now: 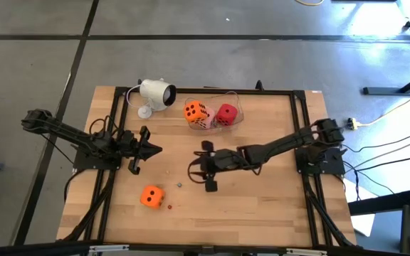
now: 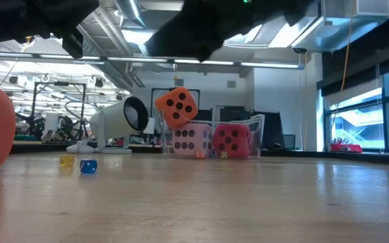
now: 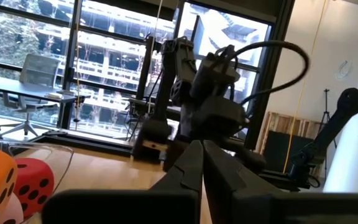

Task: Pick & Place Dice
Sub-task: Put the small blue die into the transparent bin

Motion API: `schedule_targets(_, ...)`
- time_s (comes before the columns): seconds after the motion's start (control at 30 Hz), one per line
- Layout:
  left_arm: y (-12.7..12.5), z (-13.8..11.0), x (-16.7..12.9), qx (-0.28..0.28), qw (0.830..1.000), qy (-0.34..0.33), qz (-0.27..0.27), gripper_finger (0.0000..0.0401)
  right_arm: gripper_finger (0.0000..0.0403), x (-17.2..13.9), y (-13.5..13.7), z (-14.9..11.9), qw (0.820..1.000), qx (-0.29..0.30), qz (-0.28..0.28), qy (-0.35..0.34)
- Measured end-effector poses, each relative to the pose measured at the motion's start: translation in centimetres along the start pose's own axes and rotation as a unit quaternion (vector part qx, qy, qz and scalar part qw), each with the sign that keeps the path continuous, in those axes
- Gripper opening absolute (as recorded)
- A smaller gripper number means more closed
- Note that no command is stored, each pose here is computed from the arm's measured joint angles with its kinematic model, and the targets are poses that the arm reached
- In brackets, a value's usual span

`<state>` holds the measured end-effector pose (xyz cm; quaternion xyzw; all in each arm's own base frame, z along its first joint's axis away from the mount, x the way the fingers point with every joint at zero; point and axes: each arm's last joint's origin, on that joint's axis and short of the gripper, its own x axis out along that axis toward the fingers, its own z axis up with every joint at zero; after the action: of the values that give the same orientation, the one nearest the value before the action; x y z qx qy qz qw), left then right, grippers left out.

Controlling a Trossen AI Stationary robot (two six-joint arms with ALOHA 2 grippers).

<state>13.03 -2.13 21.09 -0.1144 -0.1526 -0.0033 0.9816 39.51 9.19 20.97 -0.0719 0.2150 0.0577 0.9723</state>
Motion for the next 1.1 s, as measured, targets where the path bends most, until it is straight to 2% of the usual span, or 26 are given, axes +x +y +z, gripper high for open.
schedule_targets(0.37, 0.0, 0.0, 0.0, 0.0, 1.0, 0.0, 0.0, 0.0006, 0.0137, 5.8, 0.7, 1.1, 0.997, -0.024, 0.078, 0.013)
schedule_targets(0.5, 0.0, 0.0, 0.0, 0.0, 1.0, 0.0, 0.0, 0.0006, 0.0143, 7.2, 0.6, 0.5, 0.992, -0.011, 0.121, 0.019)
schedule_targets(0.7, 0.0, 0.0, 0.0, 0.0, 1.0, 0.0, 0.0, 0.0008, 0.0175, 8.2, 0.1, -1.0, 0.983, 0.004, 0.179, 0.04)
schedule_targets(0.87, 0.0, 0.0, 0.0, 0.0, 1.0, 0.0, 0.0, 0.0006, 0.0194, 8.3, -0.6, -1.7, 0.98, 0.012, 0.187, 0.067)
schedule_targets(1.1, 0.0, 0.0, 0.0, 0.0, 1.0, 0.0, 0.0, 0.0006, 0.0195, 8.3, -1.2, -2.2, 0.979, 0.028, 0.182, 0.092)
